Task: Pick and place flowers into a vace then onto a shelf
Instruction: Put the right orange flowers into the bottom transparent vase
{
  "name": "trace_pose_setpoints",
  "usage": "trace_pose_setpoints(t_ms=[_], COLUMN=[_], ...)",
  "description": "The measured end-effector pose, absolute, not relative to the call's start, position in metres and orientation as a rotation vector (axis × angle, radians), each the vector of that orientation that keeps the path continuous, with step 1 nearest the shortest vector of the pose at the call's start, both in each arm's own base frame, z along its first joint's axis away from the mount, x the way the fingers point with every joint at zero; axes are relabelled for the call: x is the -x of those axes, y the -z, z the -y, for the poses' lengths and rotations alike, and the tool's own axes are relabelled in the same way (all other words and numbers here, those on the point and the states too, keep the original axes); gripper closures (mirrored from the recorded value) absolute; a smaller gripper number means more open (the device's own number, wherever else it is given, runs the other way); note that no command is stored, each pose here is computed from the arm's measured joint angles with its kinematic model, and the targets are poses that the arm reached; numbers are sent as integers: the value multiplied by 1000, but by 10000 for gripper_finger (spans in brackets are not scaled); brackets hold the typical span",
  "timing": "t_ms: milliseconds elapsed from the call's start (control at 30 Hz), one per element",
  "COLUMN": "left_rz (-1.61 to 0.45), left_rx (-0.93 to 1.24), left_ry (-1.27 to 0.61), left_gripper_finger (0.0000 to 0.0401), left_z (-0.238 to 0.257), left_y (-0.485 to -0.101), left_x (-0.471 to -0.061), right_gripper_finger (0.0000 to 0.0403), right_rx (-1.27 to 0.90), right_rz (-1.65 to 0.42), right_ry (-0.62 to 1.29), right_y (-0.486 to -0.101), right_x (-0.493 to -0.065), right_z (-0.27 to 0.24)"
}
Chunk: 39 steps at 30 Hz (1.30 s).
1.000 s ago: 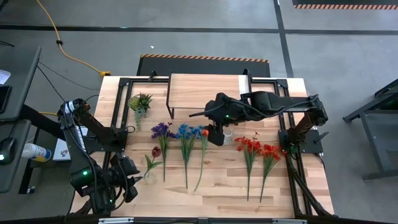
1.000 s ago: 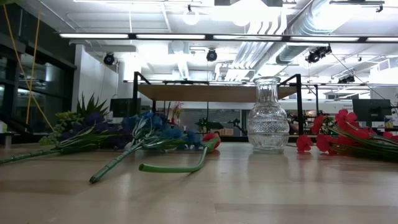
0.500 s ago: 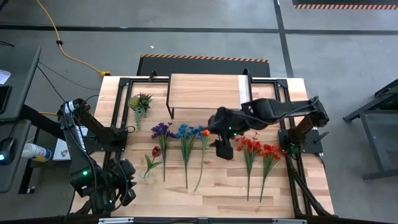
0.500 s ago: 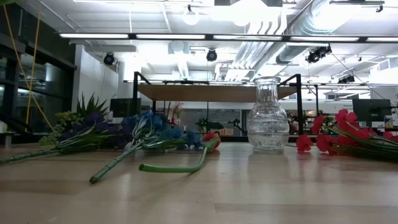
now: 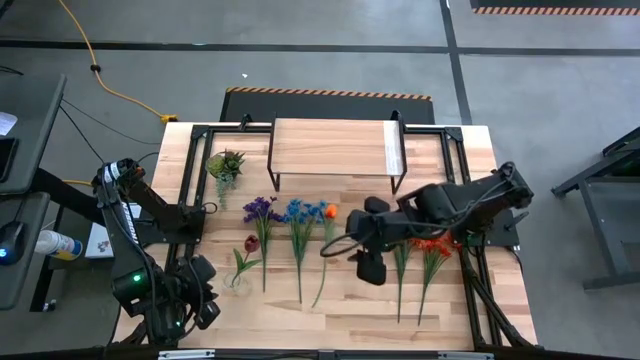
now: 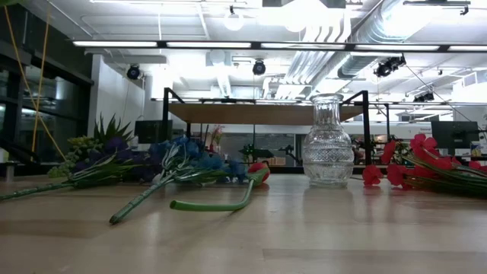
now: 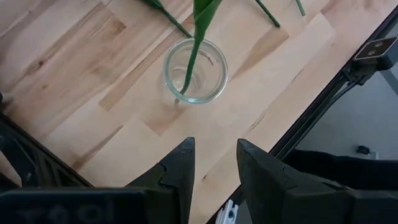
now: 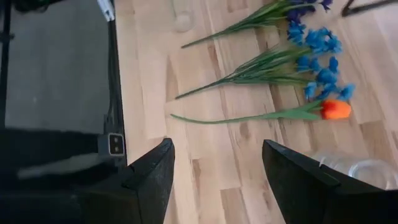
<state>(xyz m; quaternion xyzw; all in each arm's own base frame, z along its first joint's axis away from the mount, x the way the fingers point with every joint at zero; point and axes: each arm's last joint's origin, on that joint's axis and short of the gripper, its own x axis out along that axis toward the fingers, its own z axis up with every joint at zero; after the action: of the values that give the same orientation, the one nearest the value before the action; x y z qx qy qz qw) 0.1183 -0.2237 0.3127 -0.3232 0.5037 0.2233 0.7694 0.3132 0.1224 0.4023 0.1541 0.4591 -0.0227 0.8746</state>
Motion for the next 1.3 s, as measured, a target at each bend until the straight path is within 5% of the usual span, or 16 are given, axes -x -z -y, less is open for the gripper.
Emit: trace_pose_setpoints(t_ms=[633,1300], left_rz=[-1140,-1379], left_rx=[718,719], left_ry=[-503,-464], left_gripper_finger=[249,249], left_z=[223,246], left_y=[-312,-309], left_x=[-117,-61], right_gripper_finger=[171,171], right_rx=[-673,-874], right_rz=[-884,-772], right_ry=[380,381], right_y=[-394,-314], right_x=[-287,-382], right_z=[-175,-215])
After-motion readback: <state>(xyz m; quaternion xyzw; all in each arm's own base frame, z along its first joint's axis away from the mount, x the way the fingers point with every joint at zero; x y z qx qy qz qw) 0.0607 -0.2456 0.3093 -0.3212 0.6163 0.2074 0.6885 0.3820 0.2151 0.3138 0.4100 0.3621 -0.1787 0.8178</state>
